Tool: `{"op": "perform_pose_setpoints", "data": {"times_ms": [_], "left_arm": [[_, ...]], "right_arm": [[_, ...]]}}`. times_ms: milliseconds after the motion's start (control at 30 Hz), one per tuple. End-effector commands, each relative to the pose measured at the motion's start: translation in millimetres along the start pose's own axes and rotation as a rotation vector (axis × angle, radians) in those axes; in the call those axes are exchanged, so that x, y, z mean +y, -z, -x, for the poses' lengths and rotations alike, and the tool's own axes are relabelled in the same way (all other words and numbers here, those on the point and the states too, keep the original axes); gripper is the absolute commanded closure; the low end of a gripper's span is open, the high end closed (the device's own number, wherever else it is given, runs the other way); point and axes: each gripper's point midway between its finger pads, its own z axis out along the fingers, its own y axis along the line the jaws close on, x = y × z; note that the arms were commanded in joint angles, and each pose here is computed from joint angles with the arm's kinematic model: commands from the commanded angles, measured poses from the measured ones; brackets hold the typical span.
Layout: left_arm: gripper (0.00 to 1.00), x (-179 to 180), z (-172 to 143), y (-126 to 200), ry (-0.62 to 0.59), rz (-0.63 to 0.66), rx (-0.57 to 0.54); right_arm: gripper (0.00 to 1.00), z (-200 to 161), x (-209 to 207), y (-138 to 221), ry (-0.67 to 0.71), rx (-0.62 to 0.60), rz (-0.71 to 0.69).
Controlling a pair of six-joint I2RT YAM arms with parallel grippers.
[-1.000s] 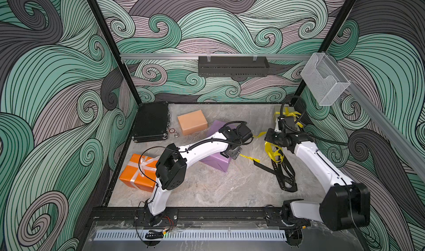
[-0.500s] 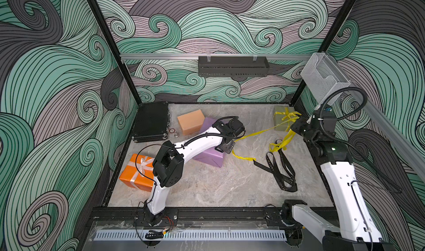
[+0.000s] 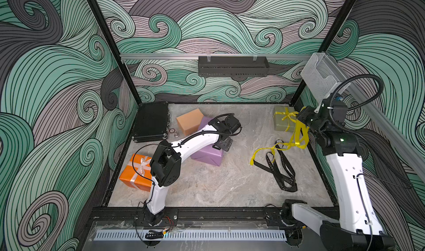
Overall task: Untie the ribbon bows on the gift boxes
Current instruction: Move the gift box to the center of the board.
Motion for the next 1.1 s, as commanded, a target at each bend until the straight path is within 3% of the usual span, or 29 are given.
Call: {"op": "perform_pose_setpoints", "data": {"times_ms": [0, 233, 433, 500, 567, 767, 1067], "left_arm": [[0.02, -2.9, -6.1, 4.9, 0.024, -0.046, 0.021], [0.02, 11.3, -4.0, -2.3, 0.056, -0.025, 0.032], [0.02, 24.3, -0.7, -7.5, 0.078, -0.002, 0.026], [0.02, 24.4, -0.5, -9.4, 0.075, -0.009, 0.026], [0.01, 23.5, 0.2, -9.0, 0.080, -0.023, 0.025], [0.01, 27.8, 4.4, -1.3, 0.105, -0.044, 0.003], [0.01, 33.1, 11.7, 41.6, 0.165, -0.129, -0.085]], "right_arm": [[1.00, -57.6, -3.3, -18.0, 0.033, 0.172, 0.018], [0.98, -176.0, -44.5, -56.1, 0.089, 0.406, -0.080], [0.40, -199.4, -66.3, -66.7, 0.099, 0.460, -0.175], [0.27, -195.6, -61.0, -64.1, 0.091, 0.450, -0.148], [0.21, -189.5, -55.0, -59.9, 0.084, 0.418, -0.113], [0.19, -168.9, -33.7, -48.1, 0.053, 0.315, -0.018], [0.19, -139.1, 31.4, -62.1, 0.268, 0.300, 0.004]]}}
